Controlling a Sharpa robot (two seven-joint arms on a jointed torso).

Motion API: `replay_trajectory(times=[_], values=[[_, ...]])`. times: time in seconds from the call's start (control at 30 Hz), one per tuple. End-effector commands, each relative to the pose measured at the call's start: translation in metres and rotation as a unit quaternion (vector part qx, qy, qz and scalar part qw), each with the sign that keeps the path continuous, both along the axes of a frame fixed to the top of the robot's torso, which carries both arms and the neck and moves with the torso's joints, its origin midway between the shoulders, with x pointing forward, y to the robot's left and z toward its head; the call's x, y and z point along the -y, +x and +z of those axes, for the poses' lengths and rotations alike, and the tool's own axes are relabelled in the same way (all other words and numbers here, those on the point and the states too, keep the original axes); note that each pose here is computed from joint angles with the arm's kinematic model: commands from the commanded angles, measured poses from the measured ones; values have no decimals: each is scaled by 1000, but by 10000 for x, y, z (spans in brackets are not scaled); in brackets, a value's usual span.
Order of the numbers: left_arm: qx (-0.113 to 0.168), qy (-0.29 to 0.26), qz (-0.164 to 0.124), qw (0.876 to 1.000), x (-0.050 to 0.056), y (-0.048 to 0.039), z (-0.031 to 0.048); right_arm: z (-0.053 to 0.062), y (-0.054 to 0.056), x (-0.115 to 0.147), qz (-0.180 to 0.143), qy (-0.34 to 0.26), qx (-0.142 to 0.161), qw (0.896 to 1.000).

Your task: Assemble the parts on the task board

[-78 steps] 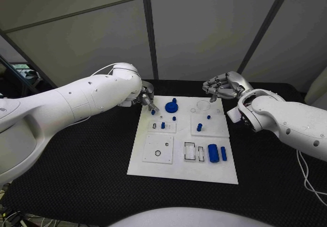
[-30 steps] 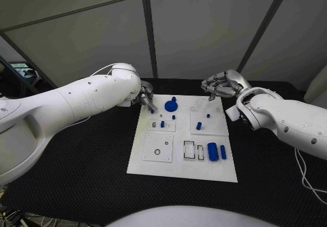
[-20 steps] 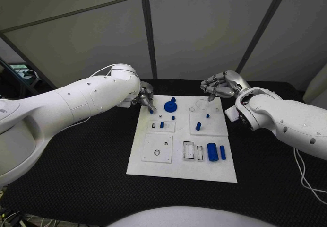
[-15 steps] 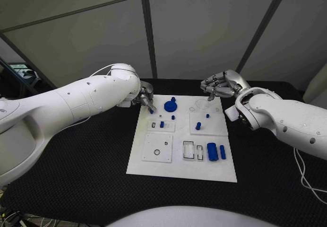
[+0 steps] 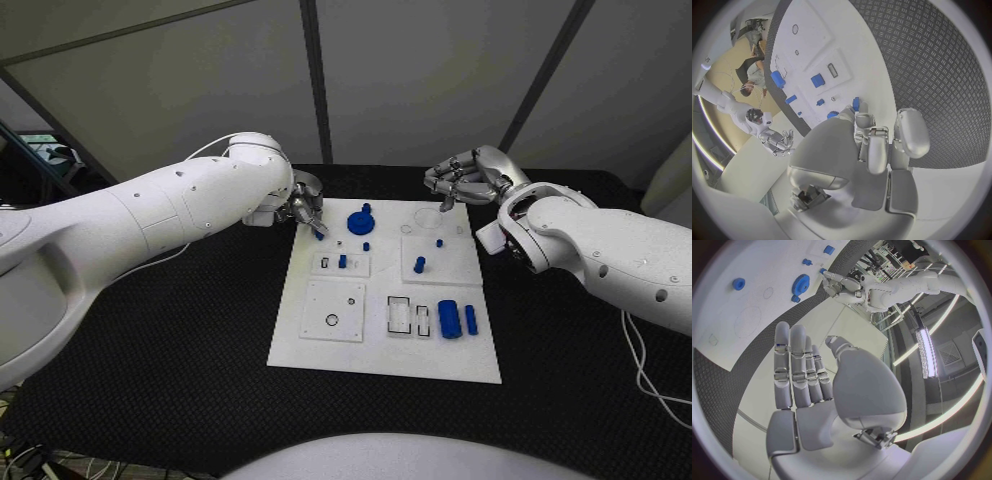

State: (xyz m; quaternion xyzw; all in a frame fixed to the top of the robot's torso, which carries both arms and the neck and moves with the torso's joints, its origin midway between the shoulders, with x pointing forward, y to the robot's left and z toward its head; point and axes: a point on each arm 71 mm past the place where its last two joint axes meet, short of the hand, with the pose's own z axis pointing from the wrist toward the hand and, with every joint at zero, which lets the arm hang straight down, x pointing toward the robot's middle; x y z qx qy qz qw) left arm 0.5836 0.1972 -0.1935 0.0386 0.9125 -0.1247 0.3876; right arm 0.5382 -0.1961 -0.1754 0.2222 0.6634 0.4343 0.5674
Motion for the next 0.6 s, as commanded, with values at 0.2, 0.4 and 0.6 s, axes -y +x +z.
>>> replay_trajectory(times=[0.2, 0.4, 0.6], values=[[-1, -59, 29, 998, -72, -38, 71, 13, 3, 11, 2, -1, 2, 1000], [1, -80, 46, 996, -117, -107, 140, 14, 4, 26, 1, -1, 3, 1000], [14, -91, 59, 994, -157, -206, 206, 15, 4, 43, -1, -1, 4, 1000]])
